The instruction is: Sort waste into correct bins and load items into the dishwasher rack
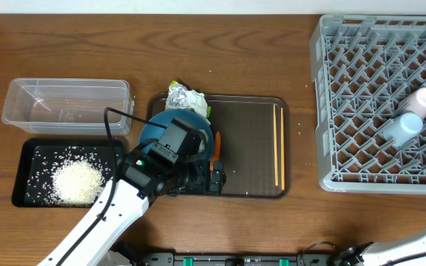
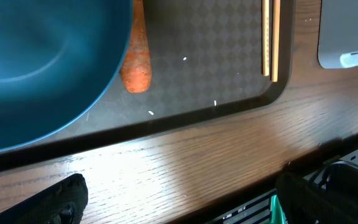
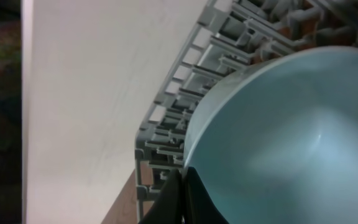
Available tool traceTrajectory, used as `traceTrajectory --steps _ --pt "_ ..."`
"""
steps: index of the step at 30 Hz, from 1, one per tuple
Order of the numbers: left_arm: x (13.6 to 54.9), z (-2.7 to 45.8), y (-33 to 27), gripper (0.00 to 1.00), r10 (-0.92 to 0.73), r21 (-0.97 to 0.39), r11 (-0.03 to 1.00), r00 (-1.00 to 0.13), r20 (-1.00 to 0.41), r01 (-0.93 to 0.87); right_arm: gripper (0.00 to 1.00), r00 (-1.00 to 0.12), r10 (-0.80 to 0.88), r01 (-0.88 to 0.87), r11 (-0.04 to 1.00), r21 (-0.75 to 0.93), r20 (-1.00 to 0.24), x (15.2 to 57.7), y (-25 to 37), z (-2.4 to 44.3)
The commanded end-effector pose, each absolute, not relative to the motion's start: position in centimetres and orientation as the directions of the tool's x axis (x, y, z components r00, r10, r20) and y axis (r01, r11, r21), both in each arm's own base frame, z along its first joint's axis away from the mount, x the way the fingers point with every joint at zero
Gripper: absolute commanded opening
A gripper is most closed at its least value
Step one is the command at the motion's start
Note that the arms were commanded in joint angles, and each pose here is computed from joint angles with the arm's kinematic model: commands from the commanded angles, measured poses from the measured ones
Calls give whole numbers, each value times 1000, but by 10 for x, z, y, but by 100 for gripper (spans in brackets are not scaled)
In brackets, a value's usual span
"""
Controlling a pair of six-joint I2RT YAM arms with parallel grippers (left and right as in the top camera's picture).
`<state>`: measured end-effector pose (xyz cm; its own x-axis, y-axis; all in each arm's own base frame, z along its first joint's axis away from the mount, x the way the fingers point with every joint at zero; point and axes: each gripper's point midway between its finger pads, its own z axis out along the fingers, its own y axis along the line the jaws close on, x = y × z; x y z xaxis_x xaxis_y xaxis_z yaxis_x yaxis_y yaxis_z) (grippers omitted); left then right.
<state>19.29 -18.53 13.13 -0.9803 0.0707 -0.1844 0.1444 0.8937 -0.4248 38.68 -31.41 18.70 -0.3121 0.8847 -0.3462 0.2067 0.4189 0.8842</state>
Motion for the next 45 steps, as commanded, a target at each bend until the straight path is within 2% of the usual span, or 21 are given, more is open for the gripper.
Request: traceTrajectory --steps 1,10,13,17,19,28,33,37,39,45 --pt "194 129 -183 100 65 -412 901 -981 -181 136 2 -296 887 259 432 864 -355 377 -325 174" --pt "194 129 -183 100 65 -412 901 -981 -181 136 8 -276 901 290 410 864 -335 364 -333 173" --pt "194 129 -183 100 65 -412 901 -981 -181 136 18 -256 911 336 398 853 -324 359 -334 175" --pt "194 129 -183 100 65 -412 901 -981 -181 136 50 -211 920 457 391 799 -330 346 -339 181" --pt "194 129 -183 100 65 -412 901 -981 -181 136 61 -188 918 499 395 771 -349 340 -341 189" --pt "194 129 -183 100 65 -412 901 -981 -181 136 83 -102 895 644 392 657 -434 316 -346 243" --pt "194 129 -183 100 65 -412 901 -981 -181 136 84 -75 873 667 403 627 -482 314 -336 290" --pt "194 129 -183 100 65 -412 901 -981 -181 136 84 -100 849 612 463 641 -519 328 -309 326" --pt "194 129 -183 100 65 -412 901 -981 -181 136 88 -135 833 570 508 646 -536 340 -287 338" --pt "194 129 -183 100 65 -412 901 -981 -181 136 98 -342 767 409 642 649 -543 392 -184 349"
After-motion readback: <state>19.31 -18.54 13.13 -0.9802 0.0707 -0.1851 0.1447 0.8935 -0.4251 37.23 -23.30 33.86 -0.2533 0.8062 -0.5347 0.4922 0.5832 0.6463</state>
